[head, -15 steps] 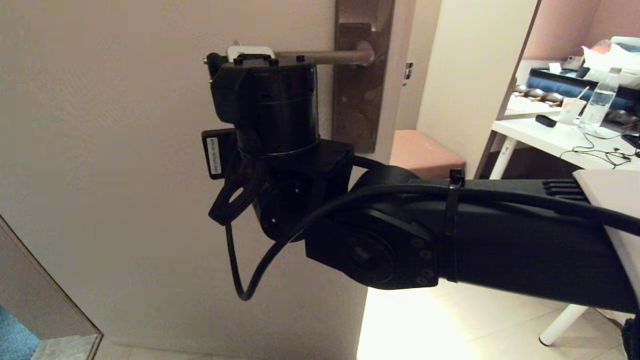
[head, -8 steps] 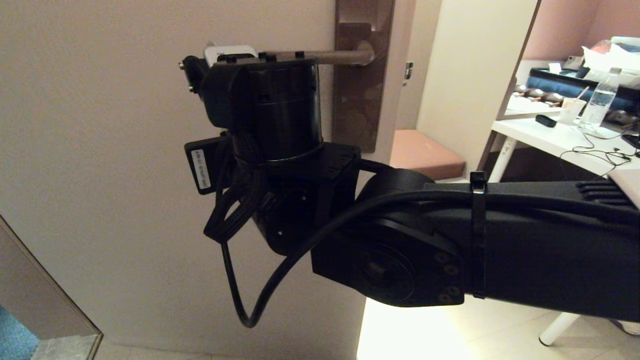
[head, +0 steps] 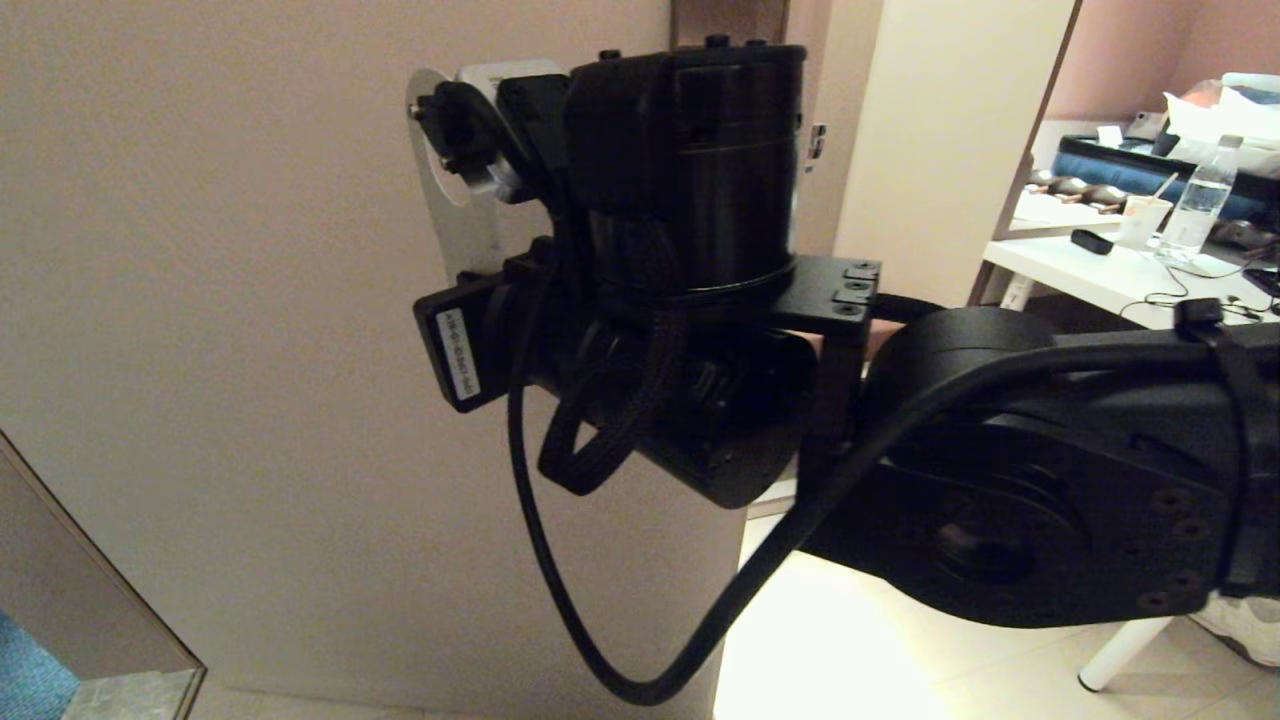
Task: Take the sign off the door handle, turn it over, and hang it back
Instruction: Hand it to the other hand
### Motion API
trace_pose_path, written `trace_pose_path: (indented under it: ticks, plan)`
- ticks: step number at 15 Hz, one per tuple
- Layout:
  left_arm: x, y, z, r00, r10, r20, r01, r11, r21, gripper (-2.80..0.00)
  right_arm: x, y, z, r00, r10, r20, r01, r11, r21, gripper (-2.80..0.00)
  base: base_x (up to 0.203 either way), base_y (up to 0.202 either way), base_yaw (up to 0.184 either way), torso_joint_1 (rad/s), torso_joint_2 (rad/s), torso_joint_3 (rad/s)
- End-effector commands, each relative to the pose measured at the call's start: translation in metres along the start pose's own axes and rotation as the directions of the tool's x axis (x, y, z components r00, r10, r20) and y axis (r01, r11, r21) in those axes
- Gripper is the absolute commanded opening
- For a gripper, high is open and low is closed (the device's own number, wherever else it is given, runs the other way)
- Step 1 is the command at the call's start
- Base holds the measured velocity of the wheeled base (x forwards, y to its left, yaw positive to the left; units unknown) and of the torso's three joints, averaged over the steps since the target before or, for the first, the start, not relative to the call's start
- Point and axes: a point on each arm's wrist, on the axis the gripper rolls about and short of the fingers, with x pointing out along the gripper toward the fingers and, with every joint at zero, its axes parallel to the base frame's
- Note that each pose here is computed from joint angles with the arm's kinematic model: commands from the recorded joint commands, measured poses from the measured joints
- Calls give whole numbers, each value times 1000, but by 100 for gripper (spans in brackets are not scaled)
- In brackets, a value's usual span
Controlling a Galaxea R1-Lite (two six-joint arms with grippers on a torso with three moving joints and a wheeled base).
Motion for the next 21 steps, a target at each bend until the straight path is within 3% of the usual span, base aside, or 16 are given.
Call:
trace_pose_path:
  ticks: [1, 6, 10, 14, 21]
  plan:
    - [0, 0, 0, 1000, 0, 0, 0, 1000, -1, -280, -21, -10, 12, 1000, 18, 16, -18, 1000, 2, -280, 0, 0, 0, 0, 0, 0]
    - [0, 0, 0, 1000, 0, 0, 0, 1000, -1, -280, -64, -30, 6, 996, 82, -33, -84, 995, -45, -280, 0, 0, 0, 0, 0, 0]
    - [0, 0, 0, 1000, 0, 0, 0, 1000, -1, -280, -88, -44, 3, 996, 74, -47, -78, 992, -99, -280, 0, 0, 0, 0, 0, 0]
    - [0, 0, 0, 1000, 0, 0, 0, 1000, -1, -280, -88, -54, 2, 997, 54, -54, -61, 989, -132, -280, 0, 0, 0, 0, 0, 0]
    - [0, 0, 0, 1000, 0, 0, 0, 1000, 0, -280, -88, -52, -11, 983, 143, -113, -158, 978, -133, -280, 0, 0, 0, 0, 0, 0]
